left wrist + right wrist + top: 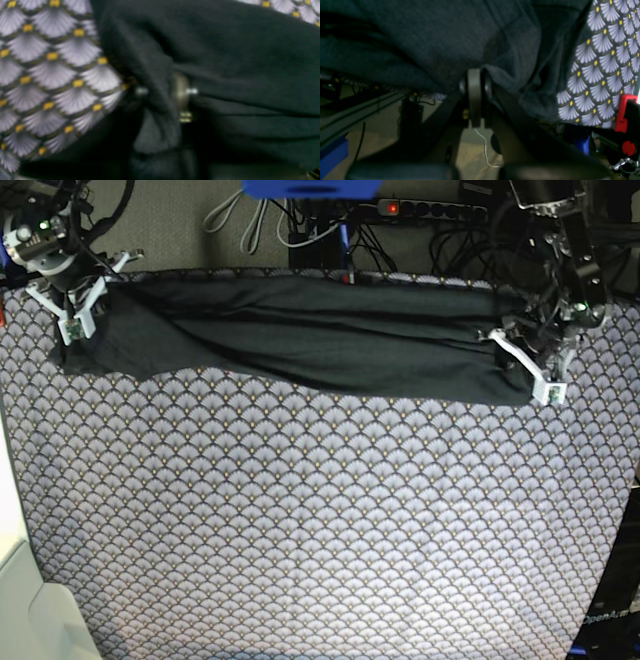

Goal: Fold the T-shirt properly
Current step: 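Lift the left gripper off the strip end and move it inward, then grasp the strip end with the left gripper and fold it toward the middle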

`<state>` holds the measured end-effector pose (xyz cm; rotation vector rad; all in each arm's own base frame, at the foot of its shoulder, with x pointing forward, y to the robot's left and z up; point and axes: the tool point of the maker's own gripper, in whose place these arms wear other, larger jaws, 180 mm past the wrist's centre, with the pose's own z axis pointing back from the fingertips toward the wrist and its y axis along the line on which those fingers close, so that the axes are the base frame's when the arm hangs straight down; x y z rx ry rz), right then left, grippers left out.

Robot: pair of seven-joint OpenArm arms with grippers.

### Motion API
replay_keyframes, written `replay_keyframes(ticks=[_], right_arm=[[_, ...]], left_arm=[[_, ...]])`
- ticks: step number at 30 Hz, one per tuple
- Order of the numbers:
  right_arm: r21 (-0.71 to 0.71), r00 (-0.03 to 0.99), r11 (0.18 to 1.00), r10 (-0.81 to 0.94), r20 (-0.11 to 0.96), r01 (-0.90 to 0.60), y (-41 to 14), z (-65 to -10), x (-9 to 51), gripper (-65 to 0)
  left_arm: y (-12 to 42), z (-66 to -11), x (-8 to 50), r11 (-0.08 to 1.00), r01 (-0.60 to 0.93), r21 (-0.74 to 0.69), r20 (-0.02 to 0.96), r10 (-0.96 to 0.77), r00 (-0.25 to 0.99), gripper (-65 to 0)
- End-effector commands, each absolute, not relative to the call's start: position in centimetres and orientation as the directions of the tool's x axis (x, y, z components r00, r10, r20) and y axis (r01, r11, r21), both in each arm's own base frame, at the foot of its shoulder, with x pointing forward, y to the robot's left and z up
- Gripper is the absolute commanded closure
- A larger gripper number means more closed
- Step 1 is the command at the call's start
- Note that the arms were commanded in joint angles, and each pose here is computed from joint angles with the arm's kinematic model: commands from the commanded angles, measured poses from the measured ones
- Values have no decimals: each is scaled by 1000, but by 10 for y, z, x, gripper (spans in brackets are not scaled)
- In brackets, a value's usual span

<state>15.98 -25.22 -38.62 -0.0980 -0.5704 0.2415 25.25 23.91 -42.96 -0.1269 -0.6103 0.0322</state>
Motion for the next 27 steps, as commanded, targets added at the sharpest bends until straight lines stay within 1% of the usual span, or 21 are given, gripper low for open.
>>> replay_keyframes(ticks=[1,3,5,9,12,14,17,21,24,27], right_arm=[[-176,798,964,264,542,-199,-255,-379,165,0],[-176,798,964,264,542,-199,-255,-379,165,0],[-176,798,964,264,542,-199,-255,-379,165,0],[-175,798,964,263,542,-199,-255,-379,165,0],[-175,798,964,263,542,-199,-255,-379,165,0],[-175,798,964,263,542,-199,-255,-379,165,0],[-175,798,964,263,542,-199,-255,-379,165,0],[-175,798,964,263,542,-199,-255,-379,165,0],[-175,798,964,263,542,-199,-255,-379,165,0],[-175,798,964,263,543,-199,-255,-379,165,0]], left_arm=[[240,-431,248,993,18,-116,546,49,837,0],[240,-428,250,994,22,-110,555,43,831,-24],[240,-417,256,995,34,-95,581,28,813,0],[234,-378,271,996,72,-45,670,-23,742,-5],[212,-355,269,995,89,-48,713,-28,701,-5],[181,-344,266,986,155,-56,726,-66,685,-5],[132,-340,263,957,288,-33,724,-176,667,-5],[49,-348,249,874,482,-59,710,-303,636,-5],[8,-345,240,837,539,-95,719,-316,618,-5],[-20,-339,240,817,565,-115,735,-313,602,-5]])
